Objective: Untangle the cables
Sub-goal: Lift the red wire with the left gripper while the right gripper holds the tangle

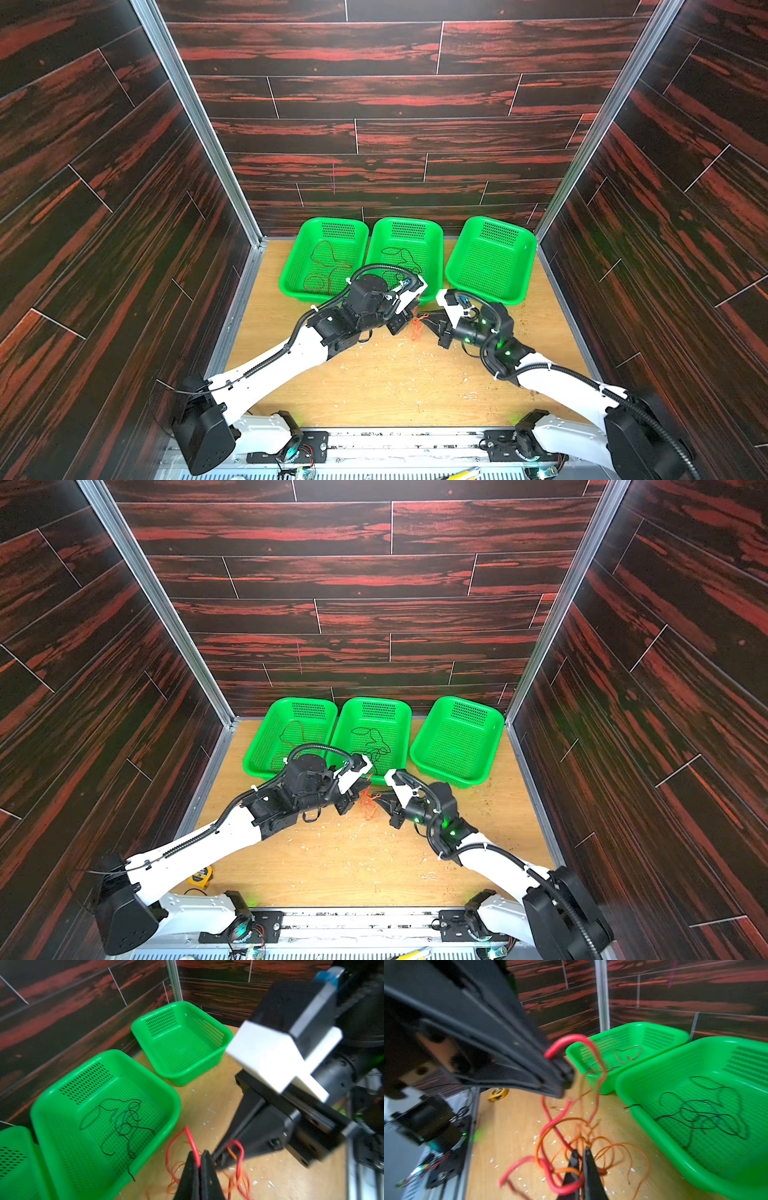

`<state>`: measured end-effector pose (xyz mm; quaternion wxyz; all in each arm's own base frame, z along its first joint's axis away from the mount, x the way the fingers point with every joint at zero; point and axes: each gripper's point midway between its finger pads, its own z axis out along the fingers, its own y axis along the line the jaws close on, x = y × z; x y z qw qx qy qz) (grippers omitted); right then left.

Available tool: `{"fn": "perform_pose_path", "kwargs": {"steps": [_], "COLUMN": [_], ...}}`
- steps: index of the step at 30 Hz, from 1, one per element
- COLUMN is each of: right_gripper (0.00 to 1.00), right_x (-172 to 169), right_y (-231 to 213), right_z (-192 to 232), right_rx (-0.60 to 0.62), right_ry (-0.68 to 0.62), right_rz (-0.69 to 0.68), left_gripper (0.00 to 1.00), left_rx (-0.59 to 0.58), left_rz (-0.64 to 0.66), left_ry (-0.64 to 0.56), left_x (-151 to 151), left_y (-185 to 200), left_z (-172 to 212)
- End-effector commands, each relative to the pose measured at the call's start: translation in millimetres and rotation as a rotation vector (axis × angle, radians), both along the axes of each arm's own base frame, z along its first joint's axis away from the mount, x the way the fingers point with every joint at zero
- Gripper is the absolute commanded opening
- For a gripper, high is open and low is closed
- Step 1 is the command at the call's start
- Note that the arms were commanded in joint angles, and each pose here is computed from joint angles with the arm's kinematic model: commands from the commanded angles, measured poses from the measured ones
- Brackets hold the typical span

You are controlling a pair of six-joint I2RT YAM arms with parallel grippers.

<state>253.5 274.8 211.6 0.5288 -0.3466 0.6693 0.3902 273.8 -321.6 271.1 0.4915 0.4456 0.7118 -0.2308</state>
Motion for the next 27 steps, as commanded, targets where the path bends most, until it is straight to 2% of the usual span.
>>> {"fn": "perform_pose_path", "kwargs": {"steps": [1,9,14,21,24,27], "right_gripper": [0.00,0.00,0.00,0.00,0.00,0.02], "right_x": [17.1,38.5,50.8,59.1,57.4,48.6], "right_y": [-21.8,-57.0,-85.2,-91.2,-83.2,-67.2], "right_z": [-25.0,-89.1,-110.5,-131.4,-141.2,-143.4], "right_rx": [-0.058,-0.230,-0.320,-0.359,-0.385,-0.367], "right_ry": [0.052,0.247,0.294,0.438,0.489,0.502], "right_rz": [-0.151,-0.331,-0.455,-0.484,-0.436,-0.342], "left_gripper": [0.00,0.00,0.00,0.00,0.00,0.00], "left_rx": [-0.118,-0.198,-0.174,-0.187,-0.187,-0.223], "left_rz": [-0.029,0.051,0.100,0.203,0.232,0.179], "left_ry": [-0.048,-0.095,-0.105,-0.160,-0.178,-0.141], "left_x": [-8.9,2.6,8.3,18.1,20.0,16.0], "left_y": [11.9,46.6,64.5,90.9,100.9,90.7], "left_z": [50.2,78.6,78.1,89.8,97.5,96.1]}}
